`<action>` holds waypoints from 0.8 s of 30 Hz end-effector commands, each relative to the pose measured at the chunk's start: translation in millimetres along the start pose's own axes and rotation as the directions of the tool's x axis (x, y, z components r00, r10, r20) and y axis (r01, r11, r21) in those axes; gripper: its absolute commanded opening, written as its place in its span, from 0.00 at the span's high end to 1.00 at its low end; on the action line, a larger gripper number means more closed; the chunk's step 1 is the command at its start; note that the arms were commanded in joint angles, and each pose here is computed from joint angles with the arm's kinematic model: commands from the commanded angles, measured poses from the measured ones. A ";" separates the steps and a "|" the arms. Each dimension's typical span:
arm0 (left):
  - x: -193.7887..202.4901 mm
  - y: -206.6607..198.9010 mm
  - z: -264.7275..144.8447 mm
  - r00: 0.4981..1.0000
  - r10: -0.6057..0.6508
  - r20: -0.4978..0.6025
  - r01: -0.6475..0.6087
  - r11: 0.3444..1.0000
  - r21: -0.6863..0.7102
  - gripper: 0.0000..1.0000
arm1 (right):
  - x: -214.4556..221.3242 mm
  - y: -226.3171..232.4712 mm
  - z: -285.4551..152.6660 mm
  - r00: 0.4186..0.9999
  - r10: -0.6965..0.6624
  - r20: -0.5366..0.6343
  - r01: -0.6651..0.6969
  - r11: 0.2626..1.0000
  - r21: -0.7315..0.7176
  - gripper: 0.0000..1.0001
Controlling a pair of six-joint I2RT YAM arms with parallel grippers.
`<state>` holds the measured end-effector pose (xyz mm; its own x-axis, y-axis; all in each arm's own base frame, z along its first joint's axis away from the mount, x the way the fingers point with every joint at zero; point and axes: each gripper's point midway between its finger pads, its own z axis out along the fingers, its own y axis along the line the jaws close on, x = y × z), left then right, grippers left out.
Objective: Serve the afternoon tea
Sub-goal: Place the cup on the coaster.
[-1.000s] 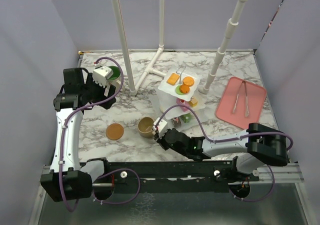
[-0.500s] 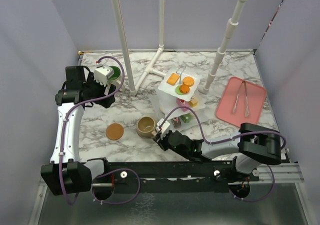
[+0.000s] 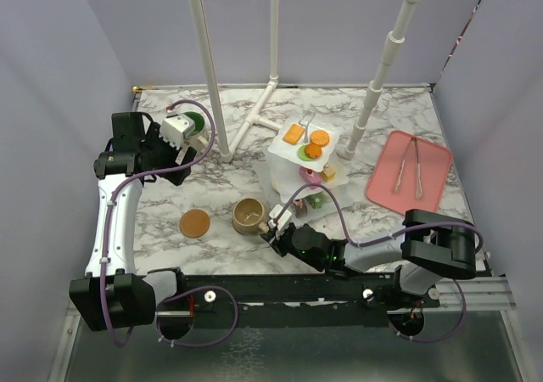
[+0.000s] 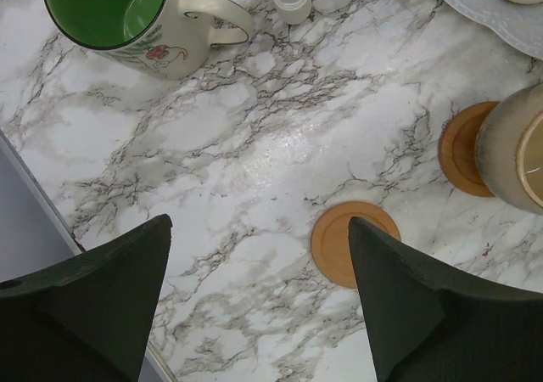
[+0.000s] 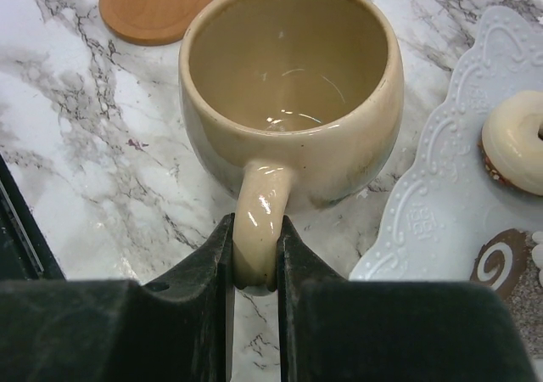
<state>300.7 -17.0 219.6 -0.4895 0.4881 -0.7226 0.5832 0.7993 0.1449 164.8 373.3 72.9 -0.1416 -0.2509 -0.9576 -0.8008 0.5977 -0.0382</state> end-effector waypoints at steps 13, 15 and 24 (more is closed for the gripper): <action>-1.6 4.0 -6.0 1.000 0.026 -0.011 -0.026 0.999 -0.020 0.13 | -69.4 20.9 14.1 0.972 0.050 0.232 -0.035 0.997 -0.070 0.99; -1.4 4.0 -6.3 0.999 0.030 -0.011 -0.030 0.999 -0.021 0.13 | -61.4 18.8 15.7 0.976 0.052 0.212 -0.041 0.998 -0.057 1.00; -1.2 2.9 -5.8 0.999 0.033 -0.008 -0.034 0.999 -0.015 0.13 | -22.3 11.8 21.6 0.989 0.087 0.120 -0.086 0.996 -0.011 1.00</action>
<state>300.9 -14.6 218.4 -0.4885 0.5017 -0.7139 0.5850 0.7954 0.1587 165.7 394.6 68.8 -0.1313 -0.2173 -0.9672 -0.8175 0.5757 -0.0183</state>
